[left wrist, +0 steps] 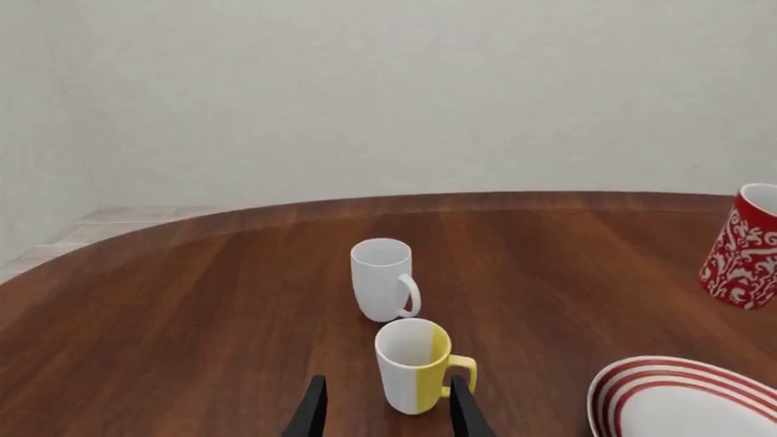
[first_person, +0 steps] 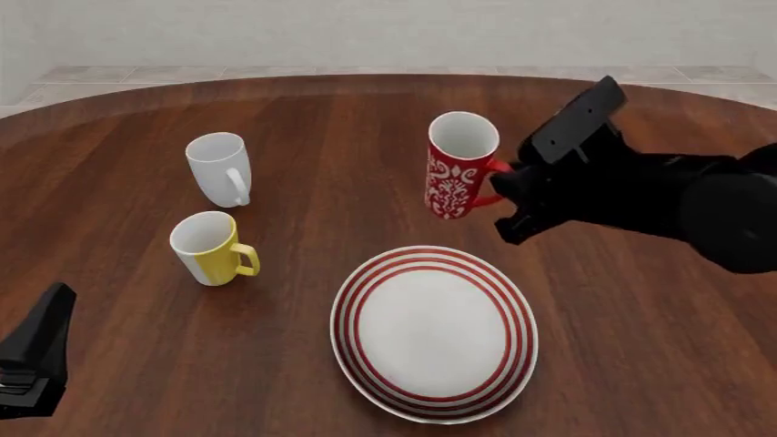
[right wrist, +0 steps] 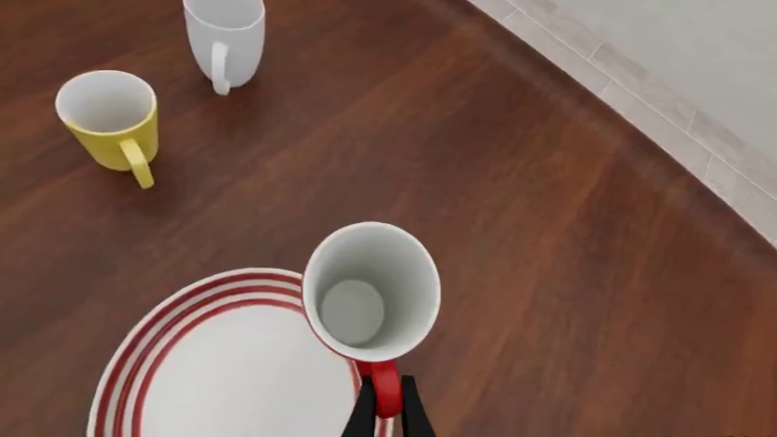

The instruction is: Pick up the red mug and put it on the plate

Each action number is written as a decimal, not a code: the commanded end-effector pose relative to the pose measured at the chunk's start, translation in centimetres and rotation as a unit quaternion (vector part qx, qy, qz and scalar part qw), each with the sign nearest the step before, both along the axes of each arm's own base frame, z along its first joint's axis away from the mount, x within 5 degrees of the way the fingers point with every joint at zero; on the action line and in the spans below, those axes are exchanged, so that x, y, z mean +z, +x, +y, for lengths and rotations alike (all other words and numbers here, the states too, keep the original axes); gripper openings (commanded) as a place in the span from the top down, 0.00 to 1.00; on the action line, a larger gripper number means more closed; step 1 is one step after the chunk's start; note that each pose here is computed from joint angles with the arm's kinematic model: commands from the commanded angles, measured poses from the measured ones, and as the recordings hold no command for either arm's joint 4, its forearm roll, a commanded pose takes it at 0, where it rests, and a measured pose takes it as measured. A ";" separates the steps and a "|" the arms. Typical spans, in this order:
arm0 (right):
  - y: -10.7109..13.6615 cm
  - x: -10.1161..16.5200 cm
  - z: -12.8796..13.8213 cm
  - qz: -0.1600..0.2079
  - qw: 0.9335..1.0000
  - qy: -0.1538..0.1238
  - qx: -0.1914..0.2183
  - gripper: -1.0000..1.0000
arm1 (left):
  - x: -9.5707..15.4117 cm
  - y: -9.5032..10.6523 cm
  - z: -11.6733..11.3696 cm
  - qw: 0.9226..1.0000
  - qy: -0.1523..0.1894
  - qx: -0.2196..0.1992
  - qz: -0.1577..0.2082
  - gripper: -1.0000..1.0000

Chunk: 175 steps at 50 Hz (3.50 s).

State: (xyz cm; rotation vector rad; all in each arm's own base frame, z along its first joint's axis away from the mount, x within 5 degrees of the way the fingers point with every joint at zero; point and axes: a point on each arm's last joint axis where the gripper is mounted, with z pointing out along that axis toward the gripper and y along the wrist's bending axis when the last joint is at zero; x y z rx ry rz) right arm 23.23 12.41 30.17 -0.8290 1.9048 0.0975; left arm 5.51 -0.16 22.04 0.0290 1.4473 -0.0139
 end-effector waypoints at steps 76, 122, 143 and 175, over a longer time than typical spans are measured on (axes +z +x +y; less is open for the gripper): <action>-8.3 -1.9 -3.2 0.032 0.999 0.029 0.008 1.00 | 0.2 0.0 0.0 1.000 0.004 -0.002 -0.004 0.00; -7.9 -4.8 -1.3 0.071 0.997 0.029 0.030 1.00 | 0.2 0.0 0.0 1.000 0.003 0.000 -0.004 0.00; -7.2 -6.5 -0.6 0.086 0.996 0.028 0.027 1.00 | 0.4 -0.1 0.0 1.000 0.001 0.000 -0.005 0.00; -6.7 -7.6 -0.2 0.100 0.994 0.026 0.024 1.00 | 0.6 -0.1 0.0 1.000 0.001 -0.001 -0.007 0.00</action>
